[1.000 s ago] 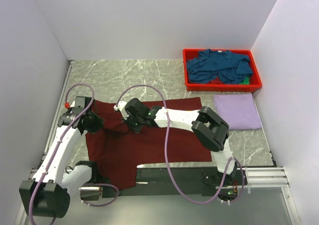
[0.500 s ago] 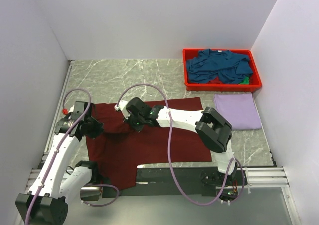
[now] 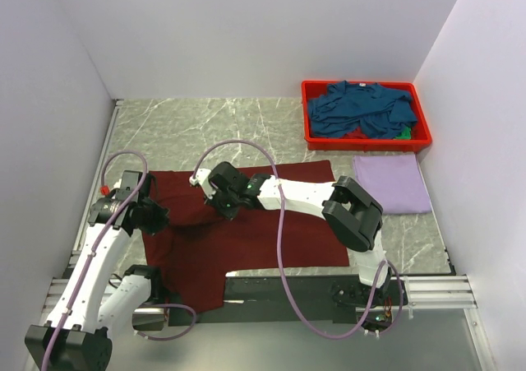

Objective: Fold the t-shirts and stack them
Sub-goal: Fold the tshirt

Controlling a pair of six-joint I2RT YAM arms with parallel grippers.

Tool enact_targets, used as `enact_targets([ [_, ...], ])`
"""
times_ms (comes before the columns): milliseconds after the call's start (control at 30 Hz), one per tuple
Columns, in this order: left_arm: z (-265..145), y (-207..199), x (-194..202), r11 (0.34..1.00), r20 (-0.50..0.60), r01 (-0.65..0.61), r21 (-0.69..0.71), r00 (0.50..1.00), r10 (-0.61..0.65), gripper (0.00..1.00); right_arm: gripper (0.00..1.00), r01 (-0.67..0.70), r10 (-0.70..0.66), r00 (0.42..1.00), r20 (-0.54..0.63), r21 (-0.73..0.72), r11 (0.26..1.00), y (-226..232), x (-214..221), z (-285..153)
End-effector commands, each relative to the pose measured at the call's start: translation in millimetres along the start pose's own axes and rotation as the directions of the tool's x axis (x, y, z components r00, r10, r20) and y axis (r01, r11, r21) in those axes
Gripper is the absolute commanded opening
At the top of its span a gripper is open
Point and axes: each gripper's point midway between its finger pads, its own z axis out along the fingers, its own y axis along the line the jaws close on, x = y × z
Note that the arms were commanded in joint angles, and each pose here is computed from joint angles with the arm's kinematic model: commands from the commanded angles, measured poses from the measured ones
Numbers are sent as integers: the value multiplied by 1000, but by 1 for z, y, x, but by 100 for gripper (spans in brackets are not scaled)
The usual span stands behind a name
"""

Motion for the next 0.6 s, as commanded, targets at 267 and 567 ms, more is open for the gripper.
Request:
enact_targets([
  [267, 18, 10, 16, 999, -59, -52, -17, 997, 51, 3, 0, 54, -53, 998, -37, 15, 998, -5, 1, -10],
  [567, 6, -2, 6, 999, -8, -19, 51, 1000, 19, 27, 44, -44, 43, 999, -14, -30, 999, -10, -11, -37],
])
